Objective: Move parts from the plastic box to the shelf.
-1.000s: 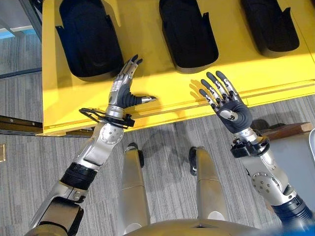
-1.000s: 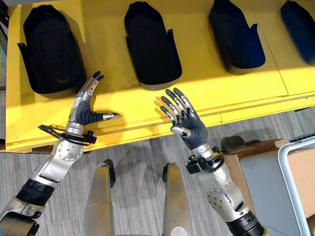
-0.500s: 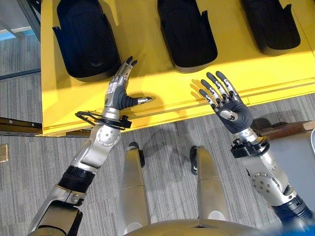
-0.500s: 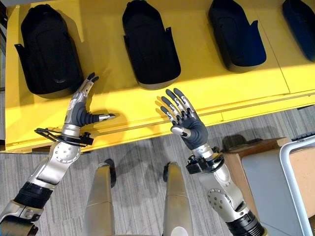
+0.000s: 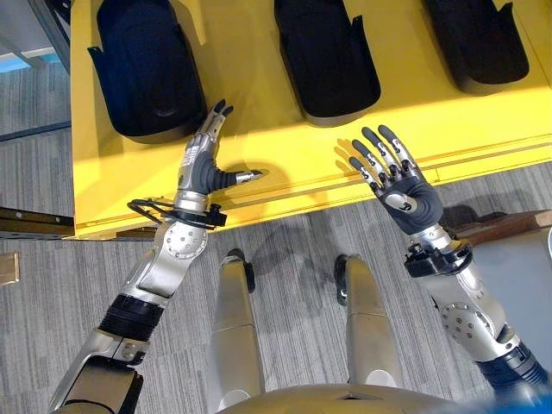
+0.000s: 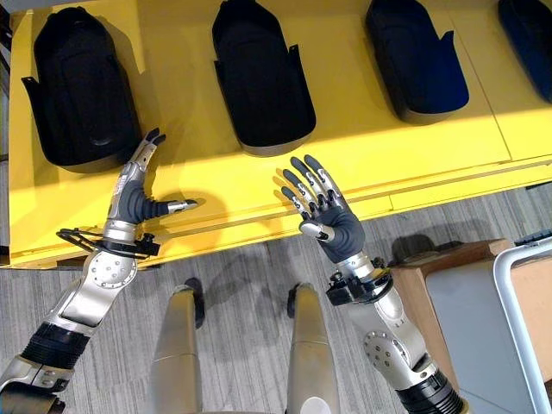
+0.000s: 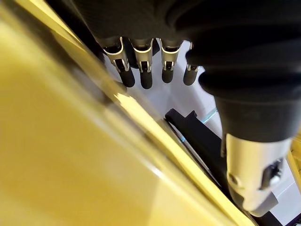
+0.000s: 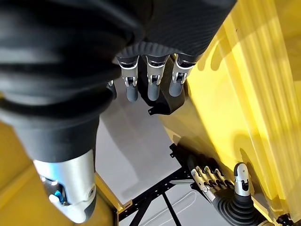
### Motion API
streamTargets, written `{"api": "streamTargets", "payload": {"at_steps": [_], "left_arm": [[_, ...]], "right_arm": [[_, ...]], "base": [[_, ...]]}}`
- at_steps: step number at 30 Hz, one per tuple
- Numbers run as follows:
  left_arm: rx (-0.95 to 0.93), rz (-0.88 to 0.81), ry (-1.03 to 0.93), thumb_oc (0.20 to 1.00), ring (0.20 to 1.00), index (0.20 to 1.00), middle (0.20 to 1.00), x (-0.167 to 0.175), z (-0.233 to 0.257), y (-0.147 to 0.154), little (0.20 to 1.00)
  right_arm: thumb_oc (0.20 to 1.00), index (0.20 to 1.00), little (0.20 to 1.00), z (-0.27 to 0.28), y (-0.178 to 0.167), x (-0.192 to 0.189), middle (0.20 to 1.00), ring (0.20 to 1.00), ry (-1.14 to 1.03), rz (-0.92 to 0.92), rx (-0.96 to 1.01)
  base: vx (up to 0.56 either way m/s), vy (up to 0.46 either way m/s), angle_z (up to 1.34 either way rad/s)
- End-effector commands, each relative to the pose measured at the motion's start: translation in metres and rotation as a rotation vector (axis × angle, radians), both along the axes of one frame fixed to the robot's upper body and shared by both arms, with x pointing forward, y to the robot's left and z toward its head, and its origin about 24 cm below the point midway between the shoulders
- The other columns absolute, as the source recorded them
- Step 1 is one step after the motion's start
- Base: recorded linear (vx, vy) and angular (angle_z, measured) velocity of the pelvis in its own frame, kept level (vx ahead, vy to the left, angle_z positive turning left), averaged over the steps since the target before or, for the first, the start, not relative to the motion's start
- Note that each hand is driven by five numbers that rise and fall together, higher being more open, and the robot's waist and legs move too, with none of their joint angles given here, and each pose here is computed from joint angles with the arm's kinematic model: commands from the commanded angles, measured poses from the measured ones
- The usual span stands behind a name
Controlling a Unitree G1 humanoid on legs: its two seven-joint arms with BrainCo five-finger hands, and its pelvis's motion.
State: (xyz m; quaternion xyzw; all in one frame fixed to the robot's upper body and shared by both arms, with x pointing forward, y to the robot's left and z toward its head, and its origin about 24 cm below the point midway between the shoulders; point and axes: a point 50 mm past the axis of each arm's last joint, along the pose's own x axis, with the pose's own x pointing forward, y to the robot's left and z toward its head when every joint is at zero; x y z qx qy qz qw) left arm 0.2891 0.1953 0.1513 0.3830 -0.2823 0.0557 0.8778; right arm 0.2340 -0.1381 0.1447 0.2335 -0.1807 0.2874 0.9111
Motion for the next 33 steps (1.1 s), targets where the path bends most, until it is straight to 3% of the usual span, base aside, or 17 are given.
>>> {"api": "streamTargets", "payload": {"at_steps": [1,33], "left_arm": [[-0.067,0.059,0.019,1.0,1.0,1.0,1.0,-0.004,-0.009,0.013,1.0],[-0.102,0.098,0.032,1.0,1.0,1.0,1.0,-0.02,-0.013,0.032,1.0]], "right_arm": [[1.0,1.0,1.0,0.02,0.004,-0.013,1.0,1.0,-0.116,0.032,0.047],[1.0,1.0,1.0,0.02,0.004,-0.012,1.0,1.0,-0.116,0.033,0.037]], "base": [[0.0,0.0,0.0],[0.0,0.0,0.0]]}}
